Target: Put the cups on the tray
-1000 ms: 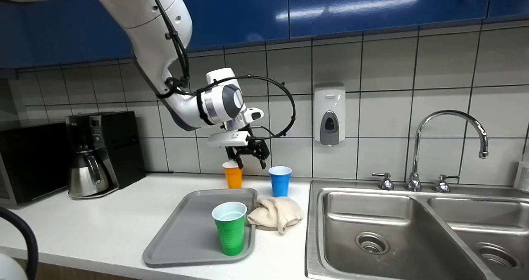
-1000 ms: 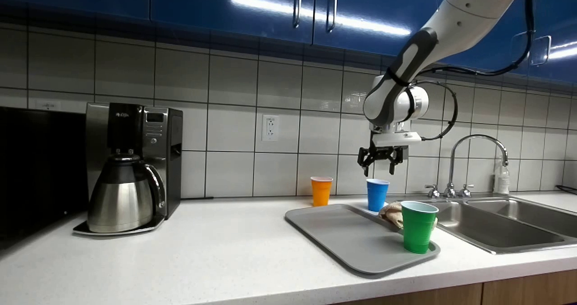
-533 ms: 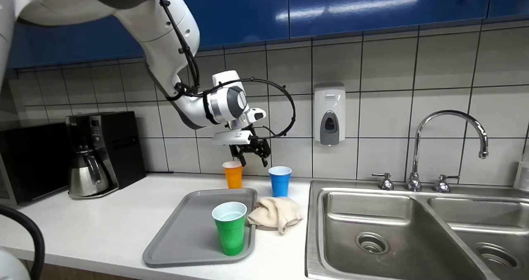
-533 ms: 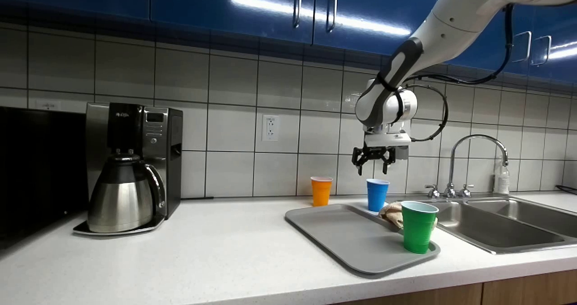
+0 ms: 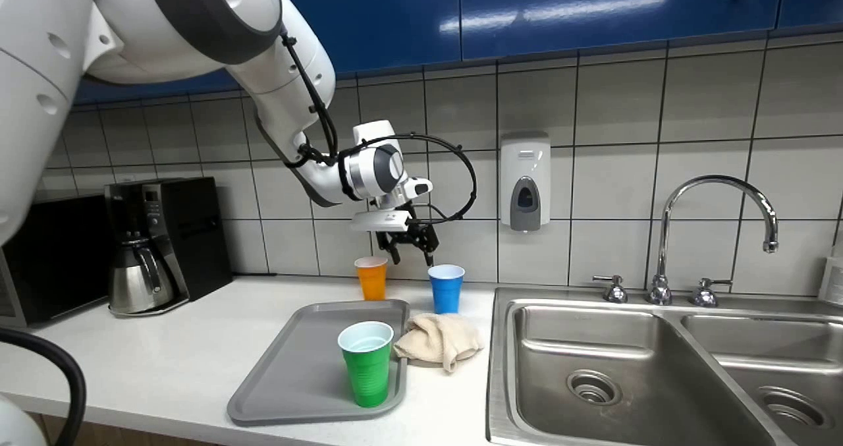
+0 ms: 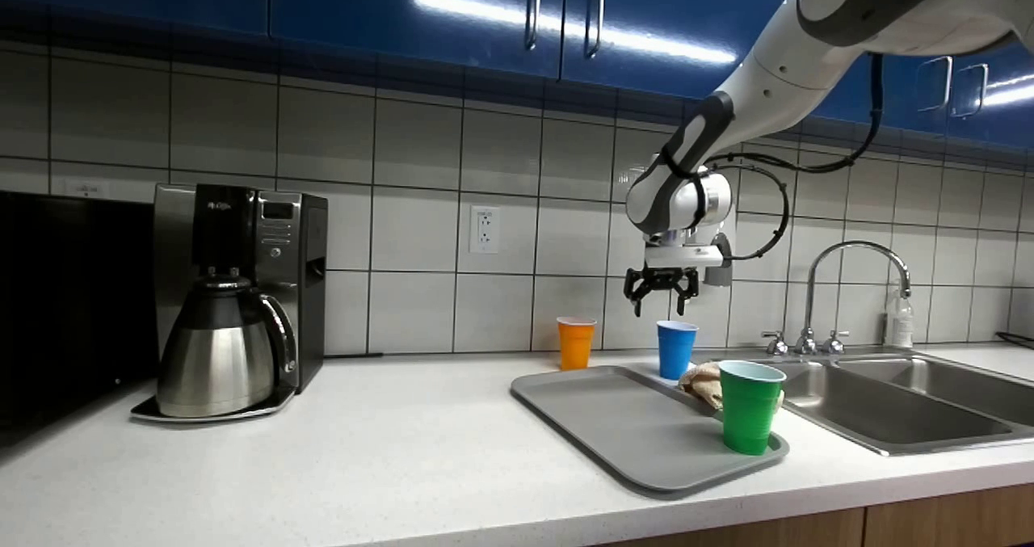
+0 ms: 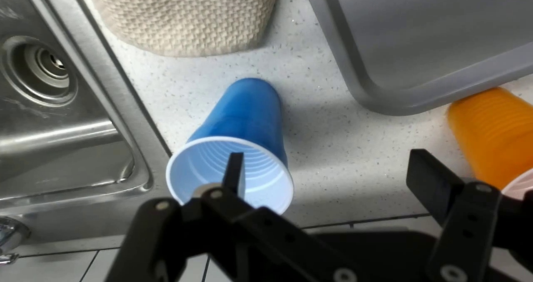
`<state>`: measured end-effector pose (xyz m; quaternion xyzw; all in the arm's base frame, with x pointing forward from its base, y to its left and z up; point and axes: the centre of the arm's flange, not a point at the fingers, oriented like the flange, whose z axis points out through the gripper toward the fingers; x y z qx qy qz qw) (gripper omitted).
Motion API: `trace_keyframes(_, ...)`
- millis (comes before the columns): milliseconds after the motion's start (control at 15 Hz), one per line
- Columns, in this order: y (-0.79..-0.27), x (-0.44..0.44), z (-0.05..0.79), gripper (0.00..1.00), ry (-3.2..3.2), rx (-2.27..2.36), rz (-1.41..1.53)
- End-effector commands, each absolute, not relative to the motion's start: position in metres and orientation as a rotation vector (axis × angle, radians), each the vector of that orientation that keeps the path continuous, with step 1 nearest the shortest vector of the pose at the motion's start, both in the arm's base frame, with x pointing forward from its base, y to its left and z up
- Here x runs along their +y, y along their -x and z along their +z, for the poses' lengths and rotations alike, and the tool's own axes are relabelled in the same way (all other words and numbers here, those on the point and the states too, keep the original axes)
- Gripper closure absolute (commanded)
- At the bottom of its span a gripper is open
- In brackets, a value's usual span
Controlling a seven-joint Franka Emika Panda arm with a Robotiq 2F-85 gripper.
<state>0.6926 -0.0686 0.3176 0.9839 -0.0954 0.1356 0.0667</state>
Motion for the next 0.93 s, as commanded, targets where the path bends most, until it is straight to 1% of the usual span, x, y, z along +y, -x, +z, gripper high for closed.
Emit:
trace_keyframes(0, -0.723, -0.08, 0.314, 0.0, -2.978, -0.251, 0.387)
trace_keyframes(467, -0.742, -0.088, 0.304, 0.0, -2.985, -0.194, 0.398)
trace_keyframes(867, -0.749, -0.091, 0.295, 0.0, -2.995, -0.179, 0.4)
